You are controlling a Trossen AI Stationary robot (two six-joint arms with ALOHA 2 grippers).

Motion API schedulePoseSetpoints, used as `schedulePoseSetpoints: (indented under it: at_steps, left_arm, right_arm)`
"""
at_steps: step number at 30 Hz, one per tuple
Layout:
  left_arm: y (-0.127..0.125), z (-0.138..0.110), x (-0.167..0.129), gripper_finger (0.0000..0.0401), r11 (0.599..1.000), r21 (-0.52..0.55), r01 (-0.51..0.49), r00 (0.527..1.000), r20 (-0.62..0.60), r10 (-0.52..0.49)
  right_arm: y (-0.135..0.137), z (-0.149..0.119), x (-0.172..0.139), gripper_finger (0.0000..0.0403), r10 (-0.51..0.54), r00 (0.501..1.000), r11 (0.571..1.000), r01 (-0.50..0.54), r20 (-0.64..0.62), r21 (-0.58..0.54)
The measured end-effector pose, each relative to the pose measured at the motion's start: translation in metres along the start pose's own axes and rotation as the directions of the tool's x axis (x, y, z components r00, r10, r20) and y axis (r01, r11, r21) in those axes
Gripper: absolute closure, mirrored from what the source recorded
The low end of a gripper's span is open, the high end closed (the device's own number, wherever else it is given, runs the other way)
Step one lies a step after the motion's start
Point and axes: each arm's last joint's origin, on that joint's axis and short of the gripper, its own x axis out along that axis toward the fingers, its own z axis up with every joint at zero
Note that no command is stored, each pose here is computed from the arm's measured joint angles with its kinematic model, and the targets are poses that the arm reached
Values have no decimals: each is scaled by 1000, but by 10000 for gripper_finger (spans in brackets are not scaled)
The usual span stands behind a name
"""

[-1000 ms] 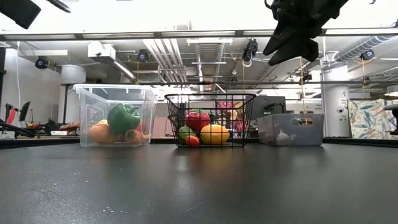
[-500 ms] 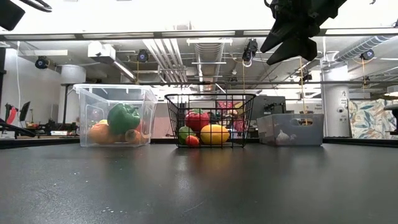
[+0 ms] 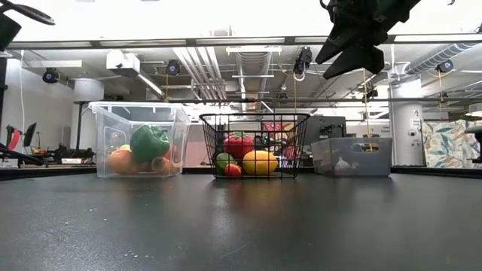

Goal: Sort produce into baskets
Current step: Put the red apple into the wire basket

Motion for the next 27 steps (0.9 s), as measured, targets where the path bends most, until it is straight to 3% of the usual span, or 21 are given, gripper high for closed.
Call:
schedulePoseSetpoints:
  at_steps: [7, 19, 27]
  left_arm:
    - [6, 0, 17, 80, 999, -20, -44, 999, -17, 43]
    - [8, 1, 46, 80, 1000, -27, -13, 1000, -20, 12]
    - [10, -2, 49, 85, 1000, -19, -14, 1000, -13, 14]
  right_arm:
    - [0, 0, 0, 195, 0, 1000, 1000, 0, 0, 0]
    - [-1, -2, 1, 195, -4, 1000, 1000, 4, -5, 10]
    - [-1, -2, 1, 195, -5, 1000, 1000, 5, -6, 9]
